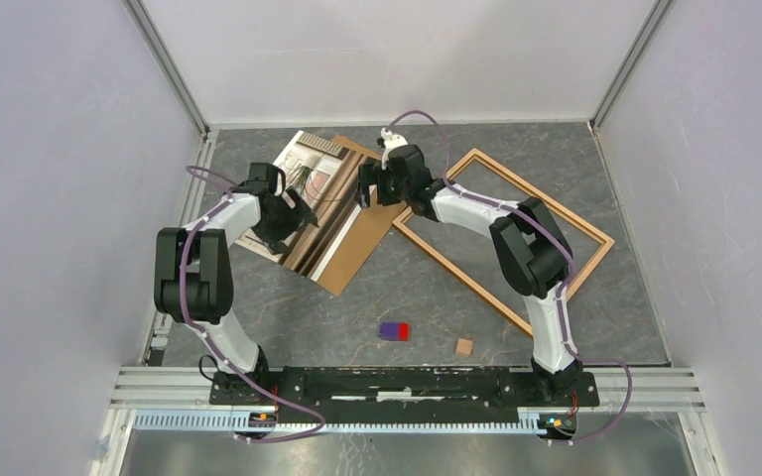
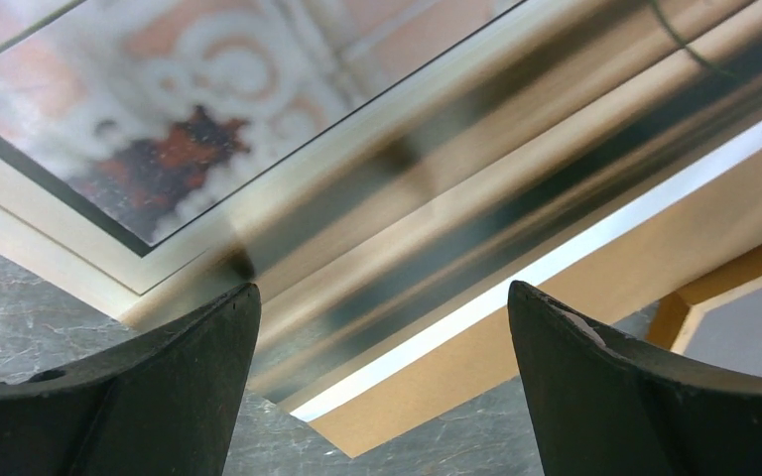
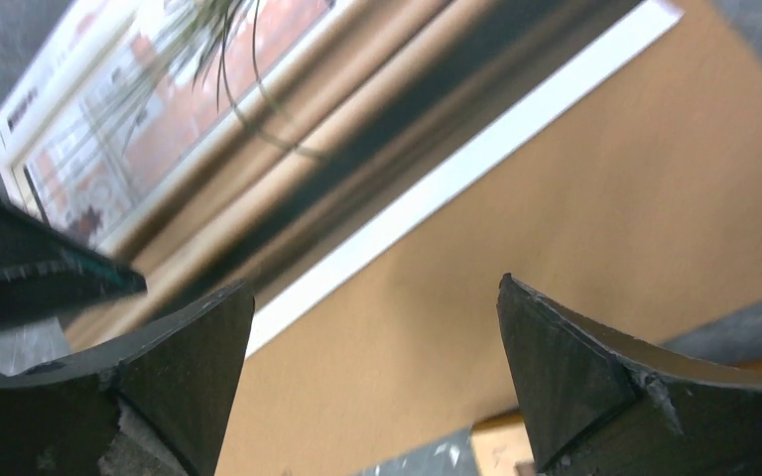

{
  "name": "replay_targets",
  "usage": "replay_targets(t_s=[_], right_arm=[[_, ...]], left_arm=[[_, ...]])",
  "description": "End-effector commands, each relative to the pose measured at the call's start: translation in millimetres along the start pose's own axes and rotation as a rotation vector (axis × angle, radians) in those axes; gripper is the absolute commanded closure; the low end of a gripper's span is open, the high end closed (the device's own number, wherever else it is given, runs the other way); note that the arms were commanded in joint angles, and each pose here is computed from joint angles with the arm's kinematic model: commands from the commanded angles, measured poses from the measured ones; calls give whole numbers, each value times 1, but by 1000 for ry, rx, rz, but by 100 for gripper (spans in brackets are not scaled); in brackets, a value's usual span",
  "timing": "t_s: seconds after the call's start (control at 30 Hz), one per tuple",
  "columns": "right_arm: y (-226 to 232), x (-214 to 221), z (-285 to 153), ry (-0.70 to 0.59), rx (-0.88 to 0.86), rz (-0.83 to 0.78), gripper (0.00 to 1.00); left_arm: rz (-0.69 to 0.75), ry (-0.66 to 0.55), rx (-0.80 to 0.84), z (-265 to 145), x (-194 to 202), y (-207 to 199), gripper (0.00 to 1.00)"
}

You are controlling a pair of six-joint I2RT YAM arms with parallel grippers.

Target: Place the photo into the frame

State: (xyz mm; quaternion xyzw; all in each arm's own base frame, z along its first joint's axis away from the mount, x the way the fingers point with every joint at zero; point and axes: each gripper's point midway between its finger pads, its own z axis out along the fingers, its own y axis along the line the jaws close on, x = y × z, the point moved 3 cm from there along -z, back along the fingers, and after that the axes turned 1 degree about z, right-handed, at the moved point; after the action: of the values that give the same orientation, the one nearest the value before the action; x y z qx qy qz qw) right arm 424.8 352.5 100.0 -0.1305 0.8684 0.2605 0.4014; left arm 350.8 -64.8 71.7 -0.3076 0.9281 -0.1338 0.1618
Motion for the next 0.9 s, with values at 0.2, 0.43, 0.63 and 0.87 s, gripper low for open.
replay_targets(t_s=[0.2,0.43,0.63,0.87], right_arm=[[-9,-33,43,-69,-77,109,2],[13,-12,28,34,-153,116,2],[26,-7,-2,18,-194,99,2],[71,6,7,35,-353,60,2]], left_arm=[[-58,116,-83,15,43,36,0],[33,64,-79,-15,47,41,0],[129,-170,20,-59,-24,1,0],[118,-467,73,-84,-136,-2,0]])
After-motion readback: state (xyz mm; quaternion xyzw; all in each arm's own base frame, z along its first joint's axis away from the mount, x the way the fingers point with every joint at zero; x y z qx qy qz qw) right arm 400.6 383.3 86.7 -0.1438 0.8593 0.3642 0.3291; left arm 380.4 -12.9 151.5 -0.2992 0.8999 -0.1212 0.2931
